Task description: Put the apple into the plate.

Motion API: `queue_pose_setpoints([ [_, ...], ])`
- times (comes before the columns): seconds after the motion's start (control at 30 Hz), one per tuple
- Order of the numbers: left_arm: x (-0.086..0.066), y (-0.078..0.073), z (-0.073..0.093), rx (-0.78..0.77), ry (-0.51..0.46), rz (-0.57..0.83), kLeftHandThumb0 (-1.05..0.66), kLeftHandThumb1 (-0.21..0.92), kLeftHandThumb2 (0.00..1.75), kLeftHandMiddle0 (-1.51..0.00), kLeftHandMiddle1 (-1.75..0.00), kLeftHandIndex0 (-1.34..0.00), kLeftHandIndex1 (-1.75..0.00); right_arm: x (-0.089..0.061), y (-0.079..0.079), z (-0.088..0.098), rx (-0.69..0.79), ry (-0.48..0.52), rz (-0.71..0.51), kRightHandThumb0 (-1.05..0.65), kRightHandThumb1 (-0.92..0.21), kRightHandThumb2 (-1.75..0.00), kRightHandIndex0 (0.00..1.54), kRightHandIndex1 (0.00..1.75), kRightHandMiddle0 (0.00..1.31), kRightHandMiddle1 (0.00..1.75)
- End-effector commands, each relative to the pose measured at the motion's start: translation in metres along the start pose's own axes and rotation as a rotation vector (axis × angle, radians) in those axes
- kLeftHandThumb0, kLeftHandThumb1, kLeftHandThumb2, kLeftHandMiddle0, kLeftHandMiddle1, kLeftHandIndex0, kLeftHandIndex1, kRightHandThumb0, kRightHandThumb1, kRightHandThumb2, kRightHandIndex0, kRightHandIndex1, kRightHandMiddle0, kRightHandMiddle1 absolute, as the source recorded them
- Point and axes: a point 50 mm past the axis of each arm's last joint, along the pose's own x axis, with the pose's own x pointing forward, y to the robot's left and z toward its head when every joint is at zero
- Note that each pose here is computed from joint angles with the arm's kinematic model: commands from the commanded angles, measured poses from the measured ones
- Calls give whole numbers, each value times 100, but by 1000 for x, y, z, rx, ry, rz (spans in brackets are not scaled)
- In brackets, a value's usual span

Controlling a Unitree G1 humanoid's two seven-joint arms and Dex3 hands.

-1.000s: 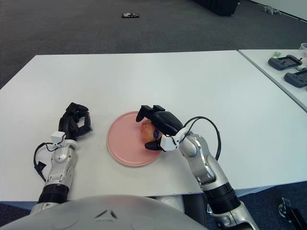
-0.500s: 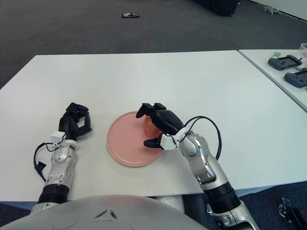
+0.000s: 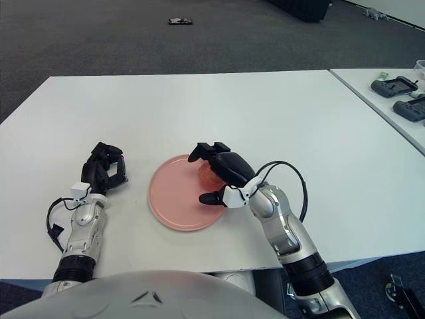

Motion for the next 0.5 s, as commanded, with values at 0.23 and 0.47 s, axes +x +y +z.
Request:
queue_pose_setpoints([
  [0.23,-2,-1,-5,-15,27,0,-45,42,120,-98,-175,-53,-175,0,-11,0,91,-52,-181,-65,-46,-107,0,68,0,97],
  [0.47,-2,0,-6,5,32,9,-44,43,119,-98,-175,-52,-175,-2,-15,0,258,-81,-349,-68,-56,-106,0,91,0,115],
])
